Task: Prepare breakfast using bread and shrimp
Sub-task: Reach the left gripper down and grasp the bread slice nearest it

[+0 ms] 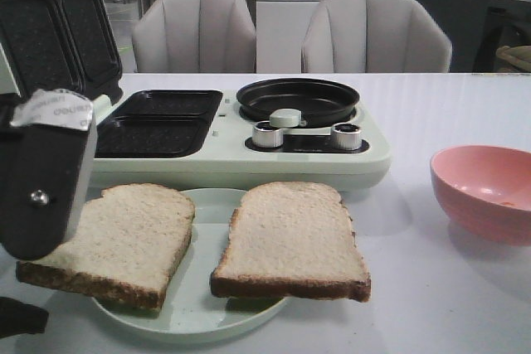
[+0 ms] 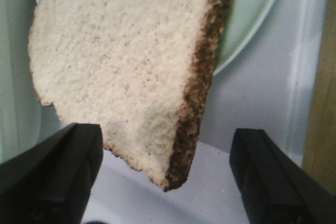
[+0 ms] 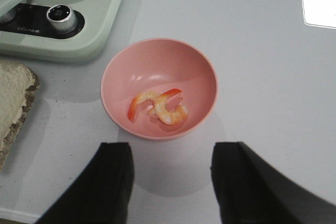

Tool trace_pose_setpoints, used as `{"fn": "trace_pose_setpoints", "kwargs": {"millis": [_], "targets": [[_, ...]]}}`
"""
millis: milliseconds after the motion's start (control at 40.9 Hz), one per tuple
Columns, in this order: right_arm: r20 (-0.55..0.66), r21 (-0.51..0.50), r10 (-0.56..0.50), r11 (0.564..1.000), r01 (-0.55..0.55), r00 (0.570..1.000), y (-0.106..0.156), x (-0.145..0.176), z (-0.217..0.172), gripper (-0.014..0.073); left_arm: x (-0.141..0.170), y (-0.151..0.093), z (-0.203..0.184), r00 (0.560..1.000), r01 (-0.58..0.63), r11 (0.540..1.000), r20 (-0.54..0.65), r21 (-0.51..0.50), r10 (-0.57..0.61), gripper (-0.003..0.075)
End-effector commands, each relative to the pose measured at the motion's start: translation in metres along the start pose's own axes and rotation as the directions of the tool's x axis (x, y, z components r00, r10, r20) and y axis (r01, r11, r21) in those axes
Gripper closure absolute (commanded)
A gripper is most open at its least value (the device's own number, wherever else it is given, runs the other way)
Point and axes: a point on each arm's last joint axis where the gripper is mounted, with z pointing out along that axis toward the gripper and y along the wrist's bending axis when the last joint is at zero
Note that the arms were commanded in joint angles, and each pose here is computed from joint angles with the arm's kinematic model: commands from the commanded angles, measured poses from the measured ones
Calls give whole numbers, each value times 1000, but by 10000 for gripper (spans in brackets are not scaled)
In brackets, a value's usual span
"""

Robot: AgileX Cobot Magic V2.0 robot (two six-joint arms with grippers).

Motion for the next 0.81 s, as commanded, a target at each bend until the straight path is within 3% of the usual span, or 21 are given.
{"fn": "trace_pose_setpoints", "kwargs": {"millis": [0,171,489,783], "targets": [[103,5,3,1000,-3,995,0,-17,-5,137,-4,10,2,1000,22,997,-19,-69,-23,169],[103,5,3,1000,-3,995,0,-17,-5,137,-4,8,10,999,22,997,-38,-76,-25,176],[103,5,3,1000,-3,995,0,-17,-5,137,-6,7,11,1000,-6,998,-13,-67,5,276],[103,5,3,1000,-3,995,0,-17,-5,137,-7,7,11,1000,-6,998,-10,-64,5,498]]}}
